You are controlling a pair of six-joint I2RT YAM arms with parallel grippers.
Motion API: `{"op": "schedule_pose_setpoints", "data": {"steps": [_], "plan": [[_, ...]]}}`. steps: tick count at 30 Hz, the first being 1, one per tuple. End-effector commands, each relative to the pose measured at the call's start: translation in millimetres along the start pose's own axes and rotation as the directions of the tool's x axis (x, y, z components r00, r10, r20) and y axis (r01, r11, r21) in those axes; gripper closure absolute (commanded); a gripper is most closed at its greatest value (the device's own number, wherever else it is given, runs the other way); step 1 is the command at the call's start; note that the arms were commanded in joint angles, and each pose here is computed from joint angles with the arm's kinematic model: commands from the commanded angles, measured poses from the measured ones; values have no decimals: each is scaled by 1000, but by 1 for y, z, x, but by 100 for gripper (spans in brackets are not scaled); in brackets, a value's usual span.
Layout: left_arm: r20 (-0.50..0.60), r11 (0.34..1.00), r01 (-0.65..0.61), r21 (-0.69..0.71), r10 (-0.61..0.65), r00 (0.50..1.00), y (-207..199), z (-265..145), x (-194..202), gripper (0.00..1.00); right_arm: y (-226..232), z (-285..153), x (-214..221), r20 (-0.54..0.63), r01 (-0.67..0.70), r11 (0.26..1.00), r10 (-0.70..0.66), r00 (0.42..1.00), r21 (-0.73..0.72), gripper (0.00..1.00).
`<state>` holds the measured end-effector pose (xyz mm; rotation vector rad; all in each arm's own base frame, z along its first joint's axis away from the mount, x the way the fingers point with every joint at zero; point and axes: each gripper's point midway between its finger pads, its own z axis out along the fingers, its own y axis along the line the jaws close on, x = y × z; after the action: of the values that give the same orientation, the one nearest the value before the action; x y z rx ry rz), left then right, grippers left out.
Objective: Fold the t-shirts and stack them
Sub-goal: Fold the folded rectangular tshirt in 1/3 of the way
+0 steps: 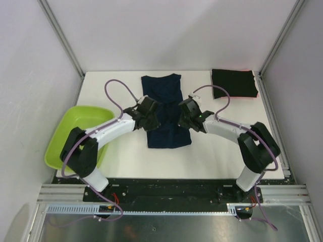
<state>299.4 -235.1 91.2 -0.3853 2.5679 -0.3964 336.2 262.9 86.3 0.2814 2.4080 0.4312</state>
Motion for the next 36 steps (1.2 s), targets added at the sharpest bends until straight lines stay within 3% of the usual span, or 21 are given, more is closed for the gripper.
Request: {"op": "schedule_pose_setpoints", "data": {"steps": [1,15,36], "plan": [[91,1000,-5,30,2,996,-18,18,-54,100,23,27,-45,74,-16,997,21,997,-74,100],[98,998,66,-6,-65,993,-7,75,-121,100,23,87,-98,84,-58,996,63,994,-65,100],[110,995,96,-21,-93,990,13,91,-151,100,11,96,-123,96,-100,992,107,990,-79,100]]}}
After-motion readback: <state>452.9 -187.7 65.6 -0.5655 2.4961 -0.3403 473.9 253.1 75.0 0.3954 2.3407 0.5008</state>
